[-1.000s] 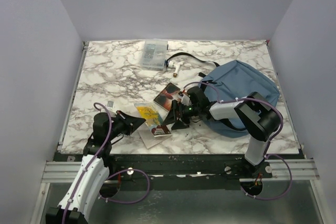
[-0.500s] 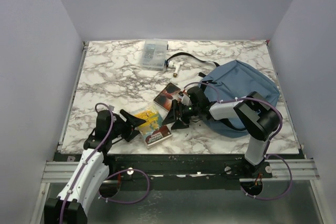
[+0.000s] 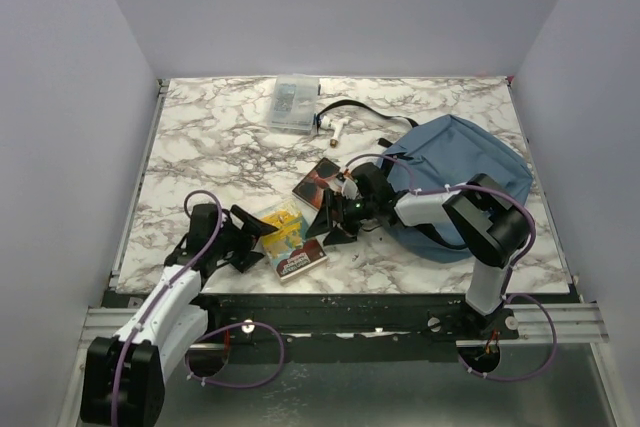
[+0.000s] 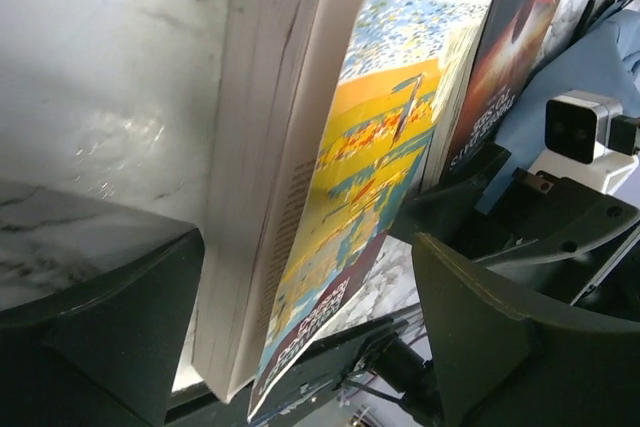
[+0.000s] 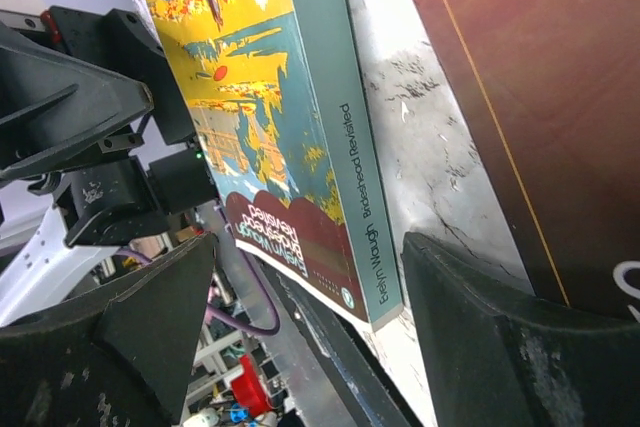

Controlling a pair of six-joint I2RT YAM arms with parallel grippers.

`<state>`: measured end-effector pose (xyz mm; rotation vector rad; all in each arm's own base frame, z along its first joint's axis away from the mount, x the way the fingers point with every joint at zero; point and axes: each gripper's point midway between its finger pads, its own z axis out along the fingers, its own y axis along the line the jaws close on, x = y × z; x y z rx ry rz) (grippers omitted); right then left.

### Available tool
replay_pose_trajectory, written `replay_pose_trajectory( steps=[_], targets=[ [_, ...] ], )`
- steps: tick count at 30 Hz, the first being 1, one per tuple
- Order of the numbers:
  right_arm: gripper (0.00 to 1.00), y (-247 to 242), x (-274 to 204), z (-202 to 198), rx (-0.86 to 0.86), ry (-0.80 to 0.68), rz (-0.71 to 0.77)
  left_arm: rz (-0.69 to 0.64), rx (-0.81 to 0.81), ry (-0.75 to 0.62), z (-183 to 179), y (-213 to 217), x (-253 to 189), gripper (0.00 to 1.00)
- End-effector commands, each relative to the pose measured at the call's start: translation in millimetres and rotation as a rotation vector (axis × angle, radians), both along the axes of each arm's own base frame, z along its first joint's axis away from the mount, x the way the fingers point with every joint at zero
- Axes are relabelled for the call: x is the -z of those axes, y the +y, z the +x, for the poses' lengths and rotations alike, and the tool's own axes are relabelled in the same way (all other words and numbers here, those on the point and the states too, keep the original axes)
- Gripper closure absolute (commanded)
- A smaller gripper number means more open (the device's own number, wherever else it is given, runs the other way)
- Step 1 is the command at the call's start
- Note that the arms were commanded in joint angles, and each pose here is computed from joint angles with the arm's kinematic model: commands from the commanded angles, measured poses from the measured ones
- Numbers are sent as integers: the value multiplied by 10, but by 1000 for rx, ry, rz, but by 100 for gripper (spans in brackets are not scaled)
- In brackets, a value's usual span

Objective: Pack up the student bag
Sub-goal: Pick up the book from the center of the board.

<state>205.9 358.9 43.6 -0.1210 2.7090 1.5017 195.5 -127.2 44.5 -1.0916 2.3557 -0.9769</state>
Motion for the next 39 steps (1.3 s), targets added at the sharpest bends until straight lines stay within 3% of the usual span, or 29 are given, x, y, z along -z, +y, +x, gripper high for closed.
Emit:
replay_pose_trajectory(
  steps=[1,9,13,24,30,36,39],
  targets=[
    [20,-46,307,-34,8,-8,-115,-14,74,-3,6,-116,167,21],
    [21,54,65,-44,12,7,-24,-99,208,-74,91,-364,66,100],
    [20,19,-69,-87,16,39,28,-124,196,-168,158,-366,-164,100],
    [14,-295,-76,-177,76,92,40,-362,117,-286,141,-368,-784,100],
    [15,-70,-446,-156,53,148,255,-411,164,-322,118,-429,-928,100],
    [24,116,-942,-34,-10,102,393,-392,314,-387,111,-526,-1093,100],
    [42,126,-1088,-26,-73,83,442,-391,427,-433,110,-591,-1244,100]
  ],
)
